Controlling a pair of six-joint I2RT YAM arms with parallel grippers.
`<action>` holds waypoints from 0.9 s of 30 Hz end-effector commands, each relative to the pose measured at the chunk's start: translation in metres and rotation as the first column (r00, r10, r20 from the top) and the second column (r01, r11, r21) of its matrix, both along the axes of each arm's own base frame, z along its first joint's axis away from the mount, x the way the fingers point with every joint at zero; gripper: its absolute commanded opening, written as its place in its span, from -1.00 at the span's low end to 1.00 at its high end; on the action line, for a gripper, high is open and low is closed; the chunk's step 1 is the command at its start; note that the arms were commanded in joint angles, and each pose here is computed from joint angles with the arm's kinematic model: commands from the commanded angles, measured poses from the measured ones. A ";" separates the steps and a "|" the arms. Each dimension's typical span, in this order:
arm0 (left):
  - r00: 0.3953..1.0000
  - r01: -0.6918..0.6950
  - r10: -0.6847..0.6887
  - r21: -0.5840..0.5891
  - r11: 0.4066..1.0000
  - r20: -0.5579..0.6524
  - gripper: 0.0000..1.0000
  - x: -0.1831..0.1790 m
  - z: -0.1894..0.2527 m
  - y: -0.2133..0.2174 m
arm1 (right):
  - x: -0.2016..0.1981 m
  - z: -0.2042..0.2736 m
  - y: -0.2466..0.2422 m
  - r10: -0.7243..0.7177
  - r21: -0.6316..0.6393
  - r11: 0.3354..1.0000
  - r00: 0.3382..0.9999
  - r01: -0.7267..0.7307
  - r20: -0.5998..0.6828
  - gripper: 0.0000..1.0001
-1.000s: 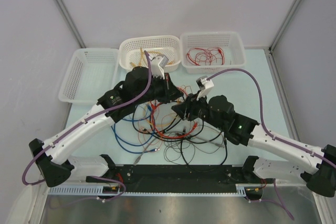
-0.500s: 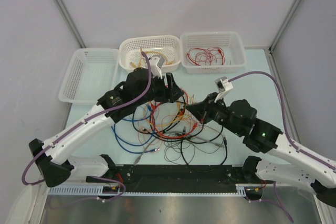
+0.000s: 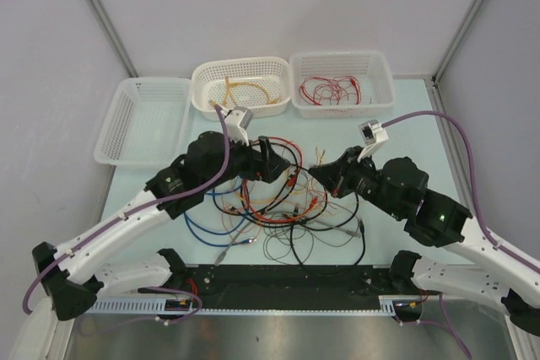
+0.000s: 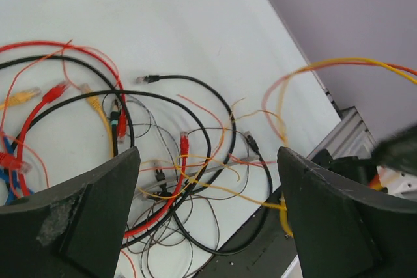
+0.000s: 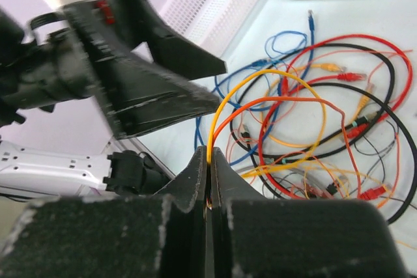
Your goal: Untangle the cables
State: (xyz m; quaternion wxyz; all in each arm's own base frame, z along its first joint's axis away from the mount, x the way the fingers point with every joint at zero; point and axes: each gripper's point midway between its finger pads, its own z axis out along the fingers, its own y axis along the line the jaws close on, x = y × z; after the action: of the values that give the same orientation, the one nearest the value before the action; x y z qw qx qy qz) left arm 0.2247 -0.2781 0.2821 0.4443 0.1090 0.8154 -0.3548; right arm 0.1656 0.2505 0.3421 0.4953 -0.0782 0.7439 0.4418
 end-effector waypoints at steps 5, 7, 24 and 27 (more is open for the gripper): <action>0.871 0.367 -0.262 -0.198 0.909 0.415 0.73 -0.057 0.078 -0.015 | 0.009 0.019 -0.007 -0.024 0.082 0.996 0.998 0.029 -0.061 -1.00; 0.832 0.424 -0.310 -0.168 0.890 0.460 0.73 -0.068 0.075 -0.019 | 0.008 0.017 -0.006 0.000 0.090 0.996 0.996 0.008 -0.089 -1.00; 0.782 0.472 -0.415 -0.008 0.882 0.466 0.57 -0.064 0.022 -0.060 | 0.002 0.044 -0.001 0.120 0.225 0.971 0.979 -0.081 -0.163 -1.00; 0.773 0.482 -0.415 -0.018 0.876 0.479 0.45 -0.063 0.026 -0.064 | 0.000 0.043 0.000 0.130 0.226 0.970 0.976 -0.089 -0.172 -1.00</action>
State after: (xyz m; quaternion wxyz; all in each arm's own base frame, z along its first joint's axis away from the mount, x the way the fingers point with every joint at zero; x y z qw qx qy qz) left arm 0.1605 -0.3346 0.2769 0.4962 0.3450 0.6537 -0.4555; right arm 0.1733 0.2482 0.3573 0.4017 -0.0142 0.7523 0.5220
